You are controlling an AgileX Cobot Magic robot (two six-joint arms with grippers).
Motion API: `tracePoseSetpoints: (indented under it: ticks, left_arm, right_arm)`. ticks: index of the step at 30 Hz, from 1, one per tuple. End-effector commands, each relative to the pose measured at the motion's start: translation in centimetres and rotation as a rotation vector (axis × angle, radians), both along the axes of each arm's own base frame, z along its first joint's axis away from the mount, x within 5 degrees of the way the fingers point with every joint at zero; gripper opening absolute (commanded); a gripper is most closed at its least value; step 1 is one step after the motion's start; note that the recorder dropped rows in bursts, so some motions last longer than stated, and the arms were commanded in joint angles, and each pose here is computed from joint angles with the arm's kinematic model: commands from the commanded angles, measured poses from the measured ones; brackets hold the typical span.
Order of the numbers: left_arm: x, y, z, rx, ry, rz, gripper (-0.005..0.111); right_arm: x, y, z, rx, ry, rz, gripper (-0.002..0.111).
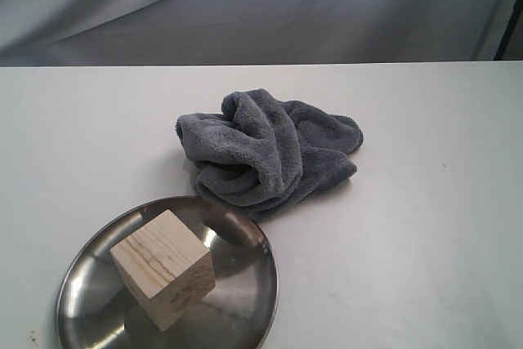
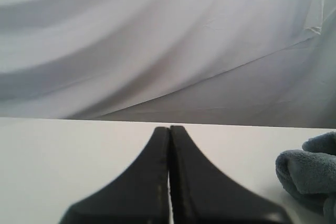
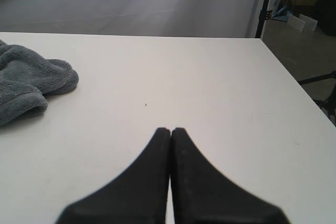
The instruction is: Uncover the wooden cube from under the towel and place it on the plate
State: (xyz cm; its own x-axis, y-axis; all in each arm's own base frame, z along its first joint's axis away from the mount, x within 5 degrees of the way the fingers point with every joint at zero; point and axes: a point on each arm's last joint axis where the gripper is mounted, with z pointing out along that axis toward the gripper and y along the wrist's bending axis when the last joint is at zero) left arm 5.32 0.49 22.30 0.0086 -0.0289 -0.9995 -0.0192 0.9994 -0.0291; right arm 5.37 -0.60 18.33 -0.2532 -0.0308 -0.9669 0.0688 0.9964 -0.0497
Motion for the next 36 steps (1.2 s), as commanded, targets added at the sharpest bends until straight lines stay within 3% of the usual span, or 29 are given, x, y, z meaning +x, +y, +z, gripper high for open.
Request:
tracePoseSetpoints:
  ticks: [1, 9, 12, 18, 36]
  left_arm:
    - [0.1, 0.0, -0.7, -0.022, 0.025, 0.007, 0.000]
    - [0.3, -0.4, -2.6, -0.072, 0.103, -0.035, 0.000]
    - [0.3, -1.0, -2.4, 0.029, 0.077, -0.105, 0.000]
    - [0.1, -1.1, -3.4, 0.036, 0.189, -0.124, 0.000]
    - [0.1, -1.0, -3.8, 0.078, 0.236, -0.120, 0.000]
  right_arm:
    - [0.0, 0.0, 0.1, -0.002, -0.016, 0.007, 0.000]
    - [0.0, 0.0, 0.1, -0.002, -0.016, 0.007, 0.000]
    - [0.0, 0.0, 0.1, -0.002, -0.016, 0.007, 0.000]
    - [0.0, 0.0, 0.1, -0.002, -0.016, 0.007, 0.000]
    - [0.0, 0.0, 0.1, -0.002, -0.016, 0.007, 0.000]
